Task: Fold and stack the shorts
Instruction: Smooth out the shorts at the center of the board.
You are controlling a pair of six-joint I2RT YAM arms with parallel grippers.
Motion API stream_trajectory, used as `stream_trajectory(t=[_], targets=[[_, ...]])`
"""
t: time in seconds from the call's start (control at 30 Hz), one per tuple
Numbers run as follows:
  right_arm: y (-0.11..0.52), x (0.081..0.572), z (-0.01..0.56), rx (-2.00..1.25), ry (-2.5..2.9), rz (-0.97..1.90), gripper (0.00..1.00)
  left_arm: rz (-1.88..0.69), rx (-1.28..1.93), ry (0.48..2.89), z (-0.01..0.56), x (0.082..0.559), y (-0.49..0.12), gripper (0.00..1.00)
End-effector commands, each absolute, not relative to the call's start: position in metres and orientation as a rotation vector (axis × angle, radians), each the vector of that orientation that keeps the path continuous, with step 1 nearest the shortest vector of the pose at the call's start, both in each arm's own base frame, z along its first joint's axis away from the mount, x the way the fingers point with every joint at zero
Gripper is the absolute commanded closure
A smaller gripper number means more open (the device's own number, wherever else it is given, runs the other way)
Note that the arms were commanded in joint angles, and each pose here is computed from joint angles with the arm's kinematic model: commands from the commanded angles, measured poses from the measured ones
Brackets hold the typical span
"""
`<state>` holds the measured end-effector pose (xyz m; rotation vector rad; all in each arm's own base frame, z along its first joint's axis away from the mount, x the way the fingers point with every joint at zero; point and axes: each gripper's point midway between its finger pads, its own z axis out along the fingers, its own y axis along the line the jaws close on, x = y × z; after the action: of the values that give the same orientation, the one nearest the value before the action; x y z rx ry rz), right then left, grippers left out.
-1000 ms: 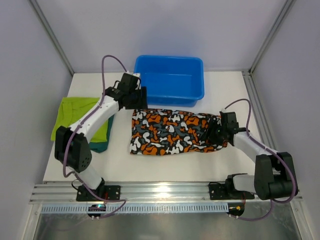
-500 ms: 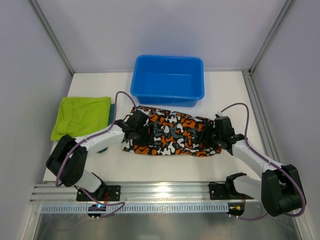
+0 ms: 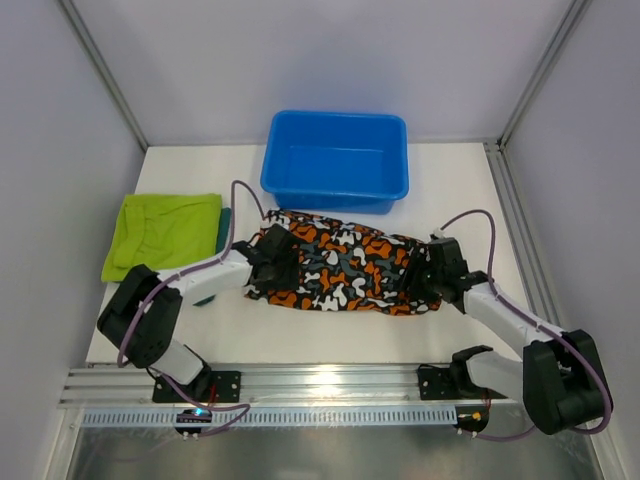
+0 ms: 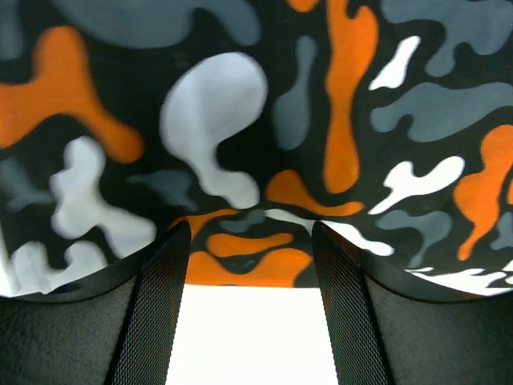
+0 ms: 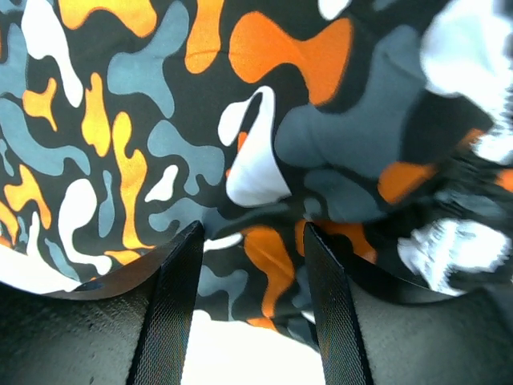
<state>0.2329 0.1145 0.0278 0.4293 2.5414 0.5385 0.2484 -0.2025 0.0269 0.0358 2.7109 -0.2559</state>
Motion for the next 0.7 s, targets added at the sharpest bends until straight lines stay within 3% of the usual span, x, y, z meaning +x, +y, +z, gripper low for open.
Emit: stream_trajectory(t=[0.0, 0.1, 0.2, 0.4, 0.67], targets=[[0.098, 0.248, 0.064, 0.389, 2.460, 0.407, 0.43, -0.164, -0.014, 2.594, 0.066, 0.265, -0.185, 0.36], [0.073, 0.279, 0.126, 0.378, 2.322, 0.281, 0.44, -0.226, 0.029, 2.563, 0.094, 0.266, -0.191, 0.34], [0.044, 0.300, 0.126, 0.446, 2.321, 0.200, 0.43, -0.342, 0.086, 2.543, 0.119, 0.273, -0.215, 0.34], [0.035, 0.331, 0.077, 0.538, 2.448, 0.284, 0.44, -0.470, 0.241, 2.486, 0.146, 0.272, -0.268, 0.34], [0.043, 0.346, 0.056, 0.444, 2.534, 0.323, 0.43, -0.459, 0.315, 2.535, 0.126, 0.267, -0.289, 0.34]])
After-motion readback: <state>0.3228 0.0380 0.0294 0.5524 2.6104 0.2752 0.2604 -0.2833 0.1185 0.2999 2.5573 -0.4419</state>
